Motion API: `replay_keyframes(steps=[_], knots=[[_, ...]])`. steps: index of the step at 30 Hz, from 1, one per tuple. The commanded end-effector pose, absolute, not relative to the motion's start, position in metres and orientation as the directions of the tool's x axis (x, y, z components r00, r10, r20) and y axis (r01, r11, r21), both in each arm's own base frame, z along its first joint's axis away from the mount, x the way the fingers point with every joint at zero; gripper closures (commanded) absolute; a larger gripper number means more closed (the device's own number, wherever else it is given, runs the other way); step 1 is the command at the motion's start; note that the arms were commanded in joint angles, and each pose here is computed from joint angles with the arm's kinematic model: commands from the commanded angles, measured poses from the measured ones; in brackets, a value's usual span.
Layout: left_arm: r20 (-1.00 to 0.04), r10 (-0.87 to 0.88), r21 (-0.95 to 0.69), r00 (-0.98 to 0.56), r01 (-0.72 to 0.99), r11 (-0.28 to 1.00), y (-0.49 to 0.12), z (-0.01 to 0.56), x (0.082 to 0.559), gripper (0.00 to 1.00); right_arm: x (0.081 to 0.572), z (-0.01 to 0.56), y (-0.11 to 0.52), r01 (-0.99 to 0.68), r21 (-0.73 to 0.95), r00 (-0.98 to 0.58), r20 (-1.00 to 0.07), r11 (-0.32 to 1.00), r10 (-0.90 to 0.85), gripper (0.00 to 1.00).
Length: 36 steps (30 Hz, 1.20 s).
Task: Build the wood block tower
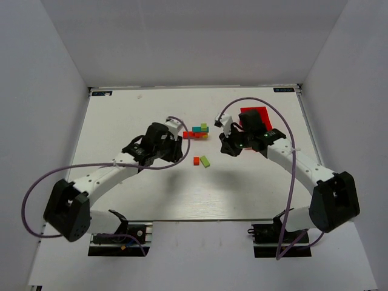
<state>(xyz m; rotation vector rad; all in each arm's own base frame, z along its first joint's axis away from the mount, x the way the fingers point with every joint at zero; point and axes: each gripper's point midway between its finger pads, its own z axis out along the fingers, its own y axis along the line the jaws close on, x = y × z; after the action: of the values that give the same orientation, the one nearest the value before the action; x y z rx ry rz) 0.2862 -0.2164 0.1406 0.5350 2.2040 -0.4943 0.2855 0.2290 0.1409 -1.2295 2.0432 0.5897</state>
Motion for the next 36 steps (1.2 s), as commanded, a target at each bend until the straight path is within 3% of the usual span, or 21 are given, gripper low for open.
replay_keyframes(steps=[1, 2, 3, 8, 17, 28, 36], knots=[[-0.722, 0.21, -0.212, -0.659, 0.5, 0.84, -0.238, 0.132, 0.283, 0.48, 0.286, 0.17, 0.23, -0.835, 0.06, -0.361, -0.81, 0.547, -0.462, 0.81], [-0.715, 0.213, -0.206, -0.666, 0.492, 0.846, -0.242, 0.128, 0.284, 0.31, 0.289, 0.172, 0.229, -0.828, 0.054, -0.358, -0.816, 0.558, -0.454, 0.79], [-0.696, 0.236, -0.186, -0.678, 0.487, 0.853, -0.249, 0.119, 0.284, 0.29, 0.292, 0.175, 0.226, -0.812, 0.045, -0.364, -0.818, 0.582, -0.445, 0.74], [-0.648, 0.29, -0.131, -0.704, 0.479, 0.868, -0.274, 0.098, 0.285, 0.24, 0.295, 0.176, 0.224, -0.789, 0.061, -0.392, -0.816, 0.611, -0.425, 0.74], [-0.659, 0.269, 0.01, -0.702, 0.35, 0.937, -0.289, 0.083, 0.303, 0.24, 0.289, 0.187, 0.219, -0.797, 0.075, -0.376, -0.838, 0.6, -0.395, 0.73], [-0.641, 0.242, 0.063, -0.728, 0.264, 0.962, -0.291, 0.06, 0.32, 0.25, 0.285, 0.193, 0.219, -0.804, 0.09, -0.372, -0.847, 0.587, -0.38, 0.7], [-0.65, 0.237, 0.064, -0.722, 0.258, 0.964, -0.295, 0.058, 0.325, 0.32, 0.284, 0.192, 0.219, -0.808, 0.098, -0.375, -0.846, 0.581, -0.379, 0.7]])
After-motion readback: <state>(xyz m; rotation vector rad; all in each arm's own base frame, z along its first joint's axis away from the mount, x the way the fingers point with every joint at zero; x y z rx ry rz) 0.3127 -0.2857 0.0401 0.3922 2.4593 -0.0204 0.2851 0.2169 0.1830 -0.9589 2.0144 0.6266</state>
